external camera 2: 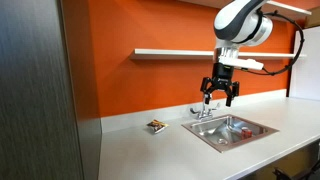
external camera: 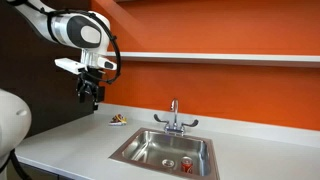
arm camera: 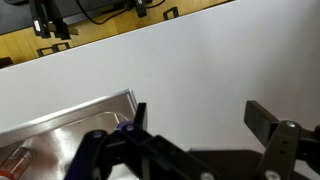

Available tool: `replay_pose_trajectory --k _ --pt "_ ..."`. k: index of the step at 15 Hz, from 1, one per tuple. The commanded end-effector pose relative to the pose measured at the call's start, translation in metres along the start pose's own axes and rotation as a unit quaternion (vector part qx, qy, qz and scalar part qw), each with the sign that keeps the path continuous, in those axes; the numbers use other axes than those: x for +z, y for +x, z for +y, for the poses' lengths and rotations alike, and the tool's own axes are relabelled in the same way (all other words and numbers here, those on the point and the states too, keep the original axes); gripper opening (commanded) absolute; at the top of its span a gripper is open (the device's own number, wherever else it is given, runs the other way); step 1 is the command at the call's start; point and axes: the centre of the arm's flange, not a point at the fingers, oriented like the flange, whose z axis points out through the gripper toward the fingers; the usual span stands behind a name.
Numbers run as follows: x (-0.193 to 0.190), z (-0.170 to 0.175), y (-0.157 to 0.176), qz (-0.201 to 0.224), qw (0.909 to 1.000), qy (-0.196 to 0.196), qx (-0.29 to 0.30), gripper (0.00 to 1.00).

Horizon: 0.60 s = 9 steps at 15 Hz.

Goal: Remove the can from the sink

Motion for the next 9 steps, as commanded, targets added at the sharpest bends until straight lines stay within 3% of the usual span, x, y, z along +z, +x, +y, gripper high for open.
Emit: replay_pose_trajectory --k 1,9 --pt "0.0 0.0 0.0 0.0 1.0 0.0 0.0 1.0" --pt "-0.008 0.033 0.024 0.027 0.9991 -0.005 -0.034 1.0"
